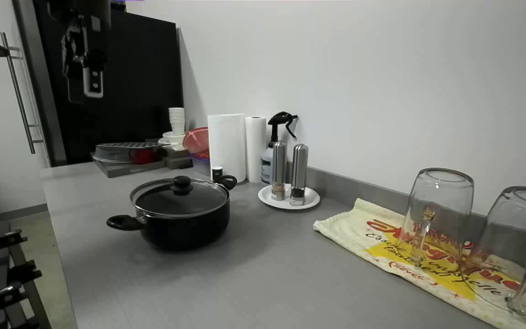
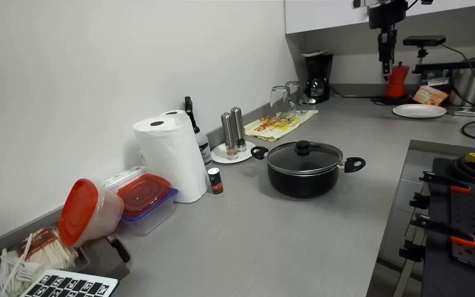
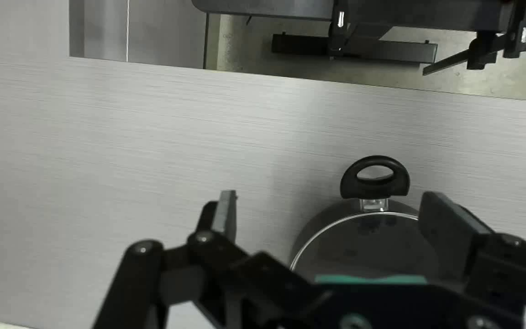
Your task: Remove the lid from the pot and put it on the table
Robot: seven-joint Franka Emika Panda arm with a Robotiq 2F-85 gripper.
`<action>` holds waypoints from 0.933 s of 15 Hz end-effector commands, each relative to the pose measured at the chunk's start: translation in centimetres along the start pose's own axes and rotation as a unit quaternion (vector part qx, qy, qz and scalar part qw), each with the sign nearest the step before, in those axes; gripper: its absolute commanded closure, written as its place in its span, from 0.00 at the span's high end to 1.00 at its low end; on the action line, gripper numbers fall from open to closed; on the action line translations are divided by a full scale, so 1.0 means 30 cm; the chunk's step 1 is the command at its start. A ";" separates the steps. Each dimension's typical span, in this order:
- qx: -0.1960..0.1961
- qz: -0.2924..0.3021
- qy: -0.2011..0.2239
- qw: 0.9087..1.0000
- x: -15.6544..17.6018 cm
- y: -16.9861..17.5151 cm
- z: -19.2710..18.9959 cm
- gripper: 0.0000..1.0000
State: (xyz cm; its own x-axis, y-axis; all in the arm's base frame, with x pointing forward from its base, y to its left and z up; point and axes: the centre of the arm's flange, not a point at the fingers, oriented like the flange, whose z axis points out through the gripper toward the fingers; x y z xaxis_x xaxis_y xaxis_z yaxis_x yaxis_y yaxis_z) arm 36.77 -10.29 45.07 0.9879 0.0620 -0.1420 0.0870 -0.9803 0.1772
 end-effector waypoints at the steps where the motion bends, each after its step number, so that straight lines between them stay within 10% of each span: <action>1: 0.000 0.000 0.000 1.000 0.000 0.000 0.000 1.00; 14: -0.010 -0.010 0.033 0.999 0.153 0.018 -0.049 1.00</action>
State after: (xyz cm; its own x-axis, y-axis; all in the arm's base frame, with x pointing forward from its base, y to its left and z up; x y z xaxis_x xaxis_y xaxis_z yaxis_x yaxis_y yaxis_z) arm 38.07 -10.23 45.52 0.9913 0.0736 -0.1090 0.0930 -0.9783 0.1853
